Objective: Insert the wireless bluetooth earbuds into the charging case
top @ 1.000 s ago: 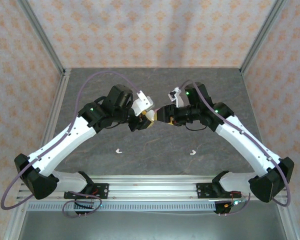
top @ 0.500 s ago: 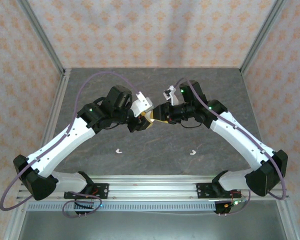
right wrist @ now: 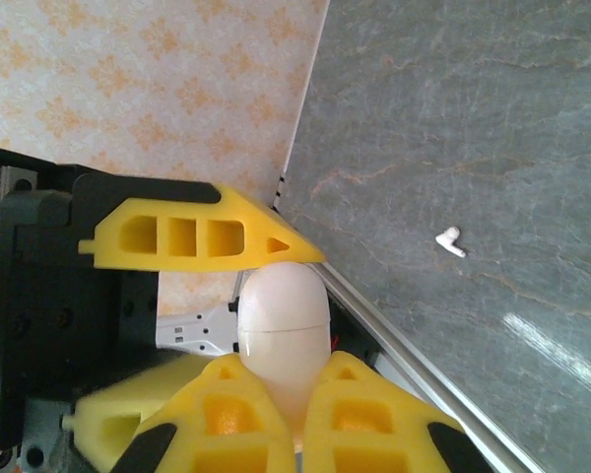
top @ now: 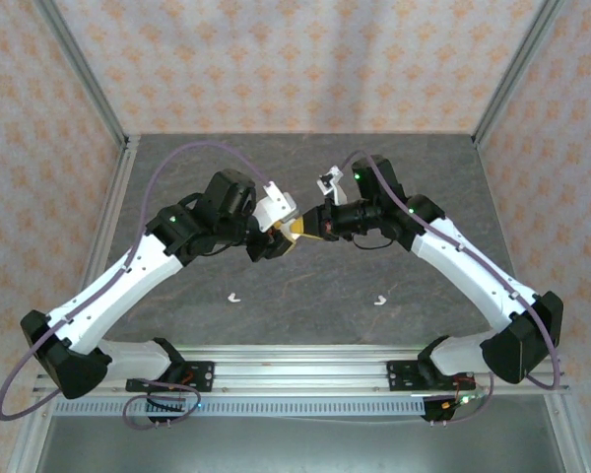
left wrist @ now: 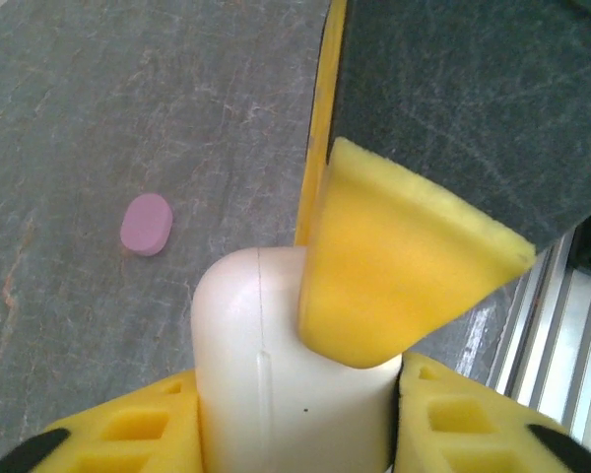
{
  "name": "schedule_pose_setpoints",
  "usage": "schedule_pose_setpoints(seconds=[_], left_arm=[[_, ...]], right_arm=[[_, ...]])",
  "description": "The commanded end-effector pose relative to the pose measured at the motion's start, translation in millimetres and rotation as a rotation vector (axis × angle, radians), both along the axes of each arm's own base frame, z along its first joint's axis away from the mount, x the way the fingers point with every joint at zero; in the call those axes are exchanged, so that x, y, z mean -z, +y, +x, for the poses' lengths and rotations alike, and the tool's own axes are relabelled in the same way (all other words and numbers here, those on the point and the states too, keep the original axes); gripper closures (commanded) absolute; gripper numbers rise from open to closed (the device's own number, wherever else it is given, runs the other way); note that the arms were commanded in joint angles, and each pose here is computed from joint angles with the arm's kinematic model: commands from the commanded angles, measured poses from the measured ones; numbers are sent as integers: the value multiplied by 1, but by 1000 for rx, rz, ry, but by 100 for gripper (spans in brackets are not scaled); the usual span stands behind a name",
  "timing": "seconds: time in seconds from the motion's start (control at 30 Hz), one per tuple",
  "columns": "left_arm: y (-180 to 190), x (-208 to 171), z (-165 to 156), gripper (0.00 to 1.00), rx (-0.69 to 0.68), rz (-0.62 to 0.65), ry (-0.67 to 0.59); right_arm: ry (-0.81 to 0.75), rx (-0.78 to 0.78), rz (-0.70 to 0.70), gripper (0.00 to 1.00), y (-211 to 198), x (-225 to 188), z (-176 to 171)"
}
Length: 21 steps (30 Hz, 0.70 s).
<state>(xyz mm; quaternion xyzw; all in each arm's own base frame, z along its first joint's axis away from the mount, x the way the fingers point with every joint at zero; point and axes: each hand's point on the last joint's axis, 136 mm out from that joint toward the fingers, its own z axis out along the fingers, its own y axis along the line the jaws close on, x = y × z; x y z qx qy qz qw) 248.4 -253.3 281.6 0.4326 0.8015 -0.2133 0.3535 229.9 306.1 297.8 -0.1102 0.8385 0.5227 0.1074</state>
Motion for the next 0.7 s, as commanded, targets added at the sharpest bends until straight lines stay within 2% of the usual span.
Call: schedule_pose_setpoints(seconds=[0.0,0.13,0.3,0.53,0.67], left_arm=[[-4,-25,1,42,-15,-85,-64],[3,-48,10,28,-115,-182,-69],[19,-80,23,19,-245,-388,-9],[11,-99,32,19,-249,-652,229],[-1,-121,31,20,-185,-816,270]], right_arm=[[-63,40,78,100,3,-20,7],[-105,136,133,100,-4,-28,20],[-153,274,200,100,-22,-36,39],[-318,322,355,100,-38,-88,34],[-371,314,438,100,-41,-109,27]])
